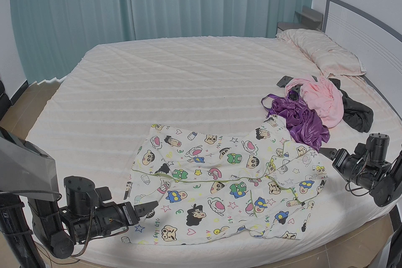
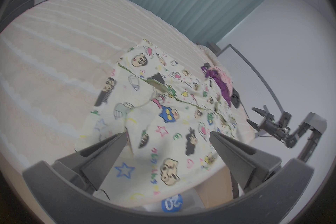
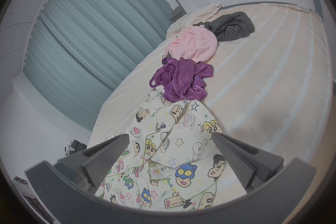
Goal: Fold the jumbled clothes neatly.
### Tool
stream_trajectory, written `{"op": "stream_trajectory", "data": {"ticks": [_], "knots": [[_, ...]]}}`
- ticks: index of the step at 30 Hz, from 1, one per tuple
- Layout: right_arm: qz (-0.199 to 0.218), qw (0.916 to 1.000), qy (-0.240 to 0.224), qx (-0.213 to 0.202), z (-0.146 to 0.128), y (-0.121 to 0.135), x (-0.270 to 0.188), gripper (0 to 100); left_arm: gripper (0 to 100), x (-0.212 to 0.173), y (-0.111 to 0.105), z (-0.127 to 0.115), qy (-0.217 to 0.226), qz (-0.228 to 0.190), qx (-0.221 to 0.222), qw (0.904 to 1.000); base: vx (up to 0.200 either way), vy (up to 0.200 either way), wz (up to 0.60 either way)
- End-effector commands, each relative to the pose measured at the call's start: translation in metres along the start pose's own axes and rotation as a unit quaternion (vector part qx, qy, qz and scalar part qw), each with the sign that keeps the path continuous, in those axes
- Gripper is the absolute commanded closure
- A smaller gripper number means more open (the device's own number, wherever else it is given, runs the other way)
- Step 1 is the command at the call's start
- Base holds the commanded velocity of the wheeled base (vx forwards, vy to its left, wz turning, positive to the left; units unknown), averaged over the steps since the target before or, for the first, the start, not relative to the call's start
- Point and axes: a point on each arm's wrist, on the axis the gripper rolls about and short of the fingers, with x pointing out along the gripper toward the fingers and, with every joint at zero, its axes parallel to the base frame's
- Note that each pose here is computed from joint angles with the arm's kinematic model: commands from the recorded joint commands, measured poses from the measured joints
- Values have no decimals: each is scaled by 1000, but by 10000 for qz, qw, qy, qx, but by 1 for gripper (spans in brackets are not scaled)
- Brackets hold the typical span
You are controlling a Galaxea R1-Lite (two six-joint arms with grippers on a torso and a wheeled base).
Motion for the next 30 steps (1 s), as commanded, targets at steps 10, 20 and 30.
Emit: {"op": "stream_trajectory", "data": {"ticks": [10,20,30], "knots": [[-43,10000,42,18,-2,-2,3,0,0,31,15,-8,-42,665,-49,9978,0,0,0],[-28,10000,45,14,-2,-2,3,0,100,40,10,-5,-118,536,-267,9981,0,0,0],[-43,10000,42,18,-2,-2,3,0,100,43,12,-3,-193,575,-302,9977,0,0,0]]}}
